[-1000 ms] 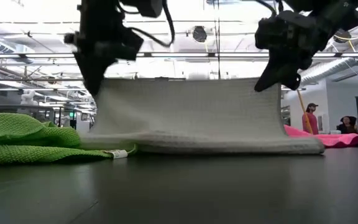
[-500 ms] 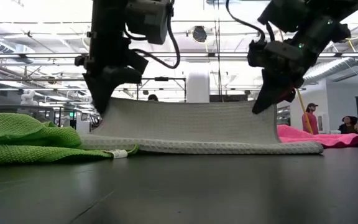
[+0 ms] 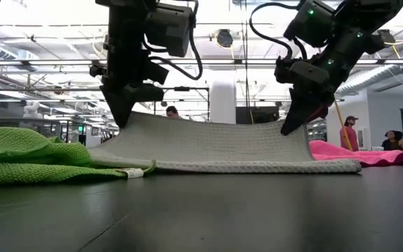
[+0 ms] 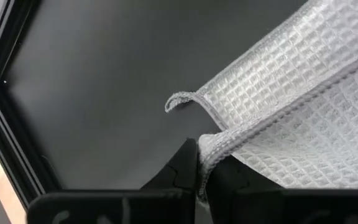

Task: Fold microfiber towels
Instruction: Fold the gray microfiber cloth

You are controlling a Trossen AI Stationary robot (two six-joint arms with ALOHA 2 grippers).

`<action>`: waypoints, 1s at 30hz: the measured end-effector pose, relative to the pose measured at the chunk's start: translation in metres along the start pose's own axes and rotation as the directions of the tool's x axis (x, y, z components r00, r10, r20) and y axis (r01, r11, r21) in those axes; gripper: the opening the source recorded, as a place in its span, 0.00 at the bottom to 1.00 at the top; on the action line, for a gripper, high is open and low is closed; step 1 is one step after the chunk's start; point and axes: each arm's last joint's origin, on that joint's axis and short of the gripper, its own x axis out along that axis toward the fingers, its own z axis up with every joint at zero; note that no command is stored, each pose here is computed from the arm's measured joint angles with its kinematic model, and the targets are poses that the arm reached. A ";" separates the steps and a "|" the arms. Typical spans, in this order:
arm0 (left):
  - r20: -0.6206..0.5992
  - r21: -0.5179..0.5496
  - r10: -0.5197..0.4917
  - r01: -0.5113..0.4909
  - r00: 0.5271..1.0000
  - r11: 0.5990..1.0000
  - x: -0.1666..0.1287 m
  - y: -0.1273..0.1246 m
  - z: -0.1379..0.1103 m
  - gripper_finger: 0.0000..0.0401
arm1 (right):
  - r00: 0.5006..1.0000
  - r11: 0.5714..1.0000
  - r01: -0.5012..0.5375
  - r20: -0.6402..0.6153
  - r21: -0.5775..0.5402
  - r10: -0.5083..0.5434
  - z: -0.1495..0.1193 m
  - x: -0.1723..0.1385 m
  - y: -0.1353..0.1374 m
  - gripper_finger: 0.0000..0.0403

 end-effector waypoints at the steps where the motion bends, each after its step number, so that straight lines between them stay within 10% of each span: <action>1: -0.002 -0.003 0.000 0.000 1.000 1.000 0.001 0.001 0.001 0.08 | 1.000 1.000 0.003 0.001 0.003 -0.003 0.000 0.000 -0.001 0.01; 16: -0.016 0.001 -0.010 0.010 1.000 1.000 0.010 0.013 0.017 0.38 | 1.000 1.000 0.018 0.015 -0.018 -0.018 0.004 -0.001 -0.008 0.28; 30: 0.115 0.390 -0.142 0.086 0.983 0.917 -0.016 -0.032 -0.017 0.40 | 0.947 0.947 -0.320 -0.037 -0.023 0.319 -0.005 -0.017 0.030 0.29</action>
